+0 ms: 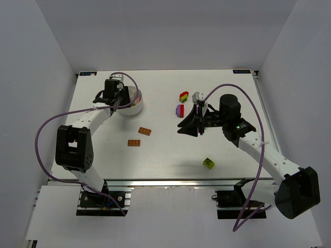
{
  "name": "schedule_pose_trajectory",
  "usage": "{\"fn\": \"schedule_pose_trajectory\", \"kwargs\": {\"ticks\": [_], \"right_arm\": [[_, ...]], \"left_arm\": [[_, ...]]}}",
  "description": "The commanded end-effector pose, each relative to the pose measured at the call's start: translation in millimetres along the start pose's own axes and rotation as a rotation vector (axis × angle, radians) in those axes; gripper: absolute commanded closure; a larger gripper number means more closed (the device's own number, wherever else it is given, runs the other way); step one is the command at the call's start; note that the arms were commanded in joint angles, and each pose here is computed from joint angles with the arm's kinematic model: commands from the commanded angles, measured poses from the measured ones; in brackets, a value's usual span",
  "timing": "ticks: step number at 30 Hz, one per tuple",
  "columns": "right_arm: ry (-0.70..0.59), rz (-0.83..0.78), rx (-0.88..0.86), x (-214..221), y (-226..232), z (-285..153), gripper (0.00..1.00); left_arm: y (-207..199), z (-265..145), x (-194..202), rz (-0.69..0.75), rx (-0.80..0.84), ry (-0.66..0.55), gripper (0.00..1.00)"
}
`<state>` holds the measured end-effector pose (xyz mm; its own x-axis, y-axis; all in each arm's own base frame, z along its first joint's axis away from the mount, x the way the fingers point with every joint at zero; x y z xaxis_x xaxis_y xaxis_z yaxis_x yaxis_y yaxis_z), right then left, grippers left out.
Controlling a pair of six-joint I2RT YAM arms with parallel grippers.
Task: Sort the legos into containers by color
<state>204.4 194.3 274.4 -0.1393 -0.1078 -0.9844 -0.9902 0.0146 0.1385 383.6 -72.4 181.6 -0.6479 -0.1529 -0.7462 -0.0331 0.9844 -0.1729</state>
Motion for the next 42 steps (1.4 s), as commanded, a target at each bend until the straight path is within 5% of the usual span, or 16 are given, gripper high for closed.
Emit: {"fn": "schedule_pose_trajectory", "kwargs": {"ticks": [1,8,11,13,17,19,20,24,32,36,42], "right_arm": [[-0.018,-0.015,-0.015,-1,-1,-1,0.6],[-0.016,-0.007,0.011,0,-5,-2,0.6],[0.003,0.01,0.093,5,-17,-4,0.6],[0.019,0.04,0.165,8,-26,-5,0.6],[0.104,0.111,0.334,26,-57,-4,0.56],[0.155,0.08,0.36,29,-66,-4,0.5],[0.183,0.075,0.383,34,-74,-3,0.39],[0.277,0.007,0.408,45,-89,-5,0.11],[0.32,-0.222,0.43,59,-111,-5,0.1],[0.386,-0.601,0.212,63,-119,-5,0.1],[0.423,-0.659,0.079,37,-156,3,0.1]], "left_arm": [[0,-5,-7,-0.013,0.013,-0.025,0.41],[-2,-14,-13,-0.021,0.025,-0.057,0.41],[-6,-35,-24,-0.038,0.075,-0.141,0.62],[-12,-49,-25,-0.063,0.2,-0.209,0.87],[-26,-103,-35,-0.091,0.393,-0.413,0.97],[-32,-113,-34,-0.071,0.486,-0.442,0.85],[-34,-120,-34,-0.067,0.517,-0.455,0.64],[-45,-125,-34,-0.07,0.649,-0.442,0.35],[-49,-126,-28,-0.099,0.725,-0.428,0.24],[-50,-124,-27,-0.099,0.723,-0.42,0.2],[-51,-129,-29,-0.094,0.74,-0.43,0.18]]}}
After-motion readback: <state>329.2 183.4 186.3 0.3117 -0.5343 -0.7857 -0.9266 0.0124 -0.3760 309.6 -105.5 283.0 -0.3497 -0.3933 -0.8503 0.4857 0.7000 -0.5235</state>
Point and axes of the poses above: each gripper's point midway between its finger pads, its own z axis out along the fingers, its own y axis along the line the jaws close on, x = y × z, the point moved 9 cm from there along -z, back along the fingers, and after that the axes turned 2 degrees about -z, right-handed, at the moved point
